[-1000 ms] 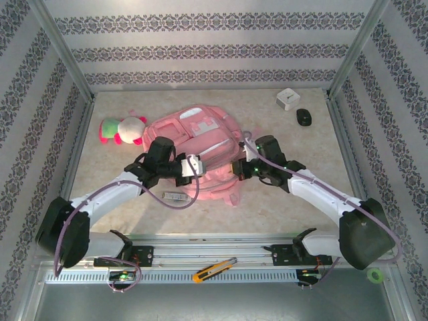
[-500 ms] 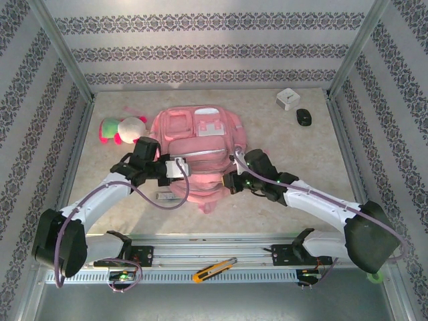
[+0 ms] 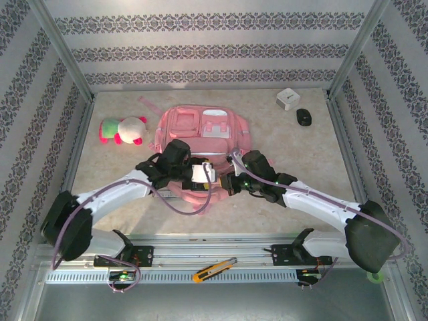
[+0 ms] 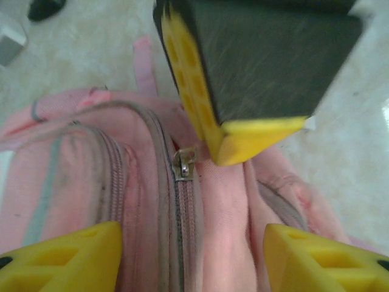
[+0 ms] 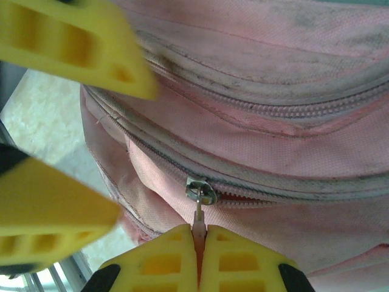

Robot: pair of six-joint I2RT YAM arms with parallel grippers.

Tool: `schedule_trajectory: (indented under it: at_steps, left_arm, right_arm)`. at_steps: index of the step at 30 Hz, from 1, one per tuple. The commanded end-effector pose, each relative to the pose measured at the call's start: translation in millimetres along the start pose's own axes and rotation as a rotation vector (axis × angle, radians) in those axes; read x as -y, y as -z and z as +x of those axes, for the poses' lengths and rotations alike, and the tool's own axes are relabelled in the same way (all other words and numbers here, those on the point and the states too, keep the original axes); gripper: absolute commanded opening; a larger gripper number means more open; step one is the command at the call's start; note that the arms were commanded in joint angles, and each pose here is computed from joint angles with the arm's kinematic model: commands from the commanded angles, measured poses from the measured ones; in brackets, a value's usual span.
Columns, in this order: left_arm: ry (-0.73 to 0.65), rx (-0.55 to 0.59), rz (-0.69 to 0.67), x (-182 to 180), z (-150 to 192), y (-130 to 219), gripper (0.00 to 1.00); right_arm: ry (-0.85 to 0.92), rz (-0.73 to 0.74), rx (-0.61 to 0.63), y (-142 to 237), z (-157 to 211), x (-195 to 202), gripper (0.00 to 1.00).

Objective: Pack the student bag

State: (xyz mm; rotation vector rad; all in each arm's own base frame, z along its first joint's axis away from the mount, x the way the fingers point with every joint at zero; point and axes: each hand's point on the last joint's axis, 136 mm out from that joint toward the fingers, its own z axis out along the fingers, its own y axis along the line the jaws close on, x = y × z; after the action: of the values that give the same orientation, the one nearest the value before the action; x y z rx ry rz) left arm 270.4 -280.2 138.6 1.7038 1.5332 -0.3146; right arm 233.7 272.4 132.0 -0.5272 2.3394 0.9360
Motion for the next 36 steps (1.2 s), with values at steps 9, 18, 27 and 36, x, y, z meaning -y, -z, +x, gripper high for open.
schedule_trajectory:
  at_steps: [9, 18, 27, 36]
  left_arm:
    - [-0.036, -0.040, -0.108, -24.3, 10.0, 7.2, 0.00]
    - [-0.056, 0.058, -0.030, 3.9, 4.3, 35.0, 0.00]
    - [-0.061, 0.108, -0.032, 5.1, -7.4, 43.9, 0.00]
    - [0.094, 0.115, -0.082, -2.3, -1.2, 40.8, 0.40]
  right_arm:
    - [-0.143, 0.128, 0.092, 21.6, -25.0, 54.3, 0.00]
    - [-0.262, 0.200, 0.144, 35.5, -45.9, 135.1, 0.00]
    - [-0.253, 0.107, 0.158, 17.0, -75.2, 150.0, 0.00]
    - [-0.049, -0.006, 0.115, 17.3, -50.2, 55.7, 0.38]
